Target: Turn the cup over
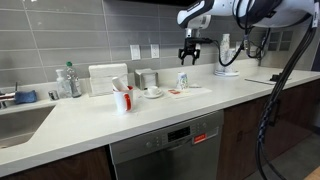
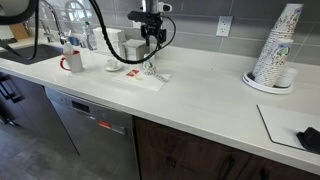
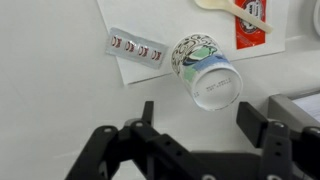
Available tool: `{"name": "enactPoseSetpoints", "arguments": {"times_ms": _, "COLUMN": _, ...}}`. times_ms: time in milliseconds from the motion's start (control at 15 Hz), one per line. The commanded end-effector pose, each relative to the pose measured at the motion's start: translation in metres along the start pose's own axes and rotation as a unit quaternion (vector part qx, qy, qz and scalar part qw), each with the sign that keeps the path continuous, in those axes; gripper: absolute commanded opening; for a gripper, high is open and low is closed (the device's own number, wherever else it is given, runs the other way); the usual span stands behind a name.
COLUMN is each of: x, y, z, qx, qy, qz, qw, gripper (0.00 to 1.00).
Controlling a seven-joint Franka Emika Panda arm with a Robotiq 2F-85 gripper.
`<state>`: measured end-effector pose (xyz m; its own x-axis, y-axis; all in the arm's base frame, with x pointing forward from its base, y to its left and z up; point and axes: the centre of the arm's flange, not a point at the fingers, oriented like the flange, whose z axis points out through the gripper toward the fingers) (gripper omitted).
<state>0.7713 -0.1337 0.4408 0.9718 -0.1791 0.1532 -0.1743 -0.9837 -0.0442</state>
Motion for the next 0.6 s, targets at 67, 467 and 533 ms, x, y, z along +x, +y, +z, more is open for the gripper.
{"name": "enactPoseSetpoints", "arguments": {"times_ms": 67, "x": -0.06, "y": -0.01, "z": -0.017, "qx": -0.081, "qy": 0.017, "qz": -0.077, "qw": 0.9936, "gripper": 1.0}}
{"name": "enactPoseSetpoints", "arguments": {"times_ms": 467, "x": -0.091, "y": -0.027, "z": -0.048, "qx": -0.115, "qy": 0.007, "qz": -0.118, "qw": 0.9863, "gripper": 1.0}}
{"name": "enactPoseSetpoints", "arguments": {"times_ms": 533, "x": -0.096, "y": -0.024, "z": -0.055, "qx": -0.098, "qy": -0.009, "qz": -0.116, "qw": 0.9883, "gripper": 1.0}}
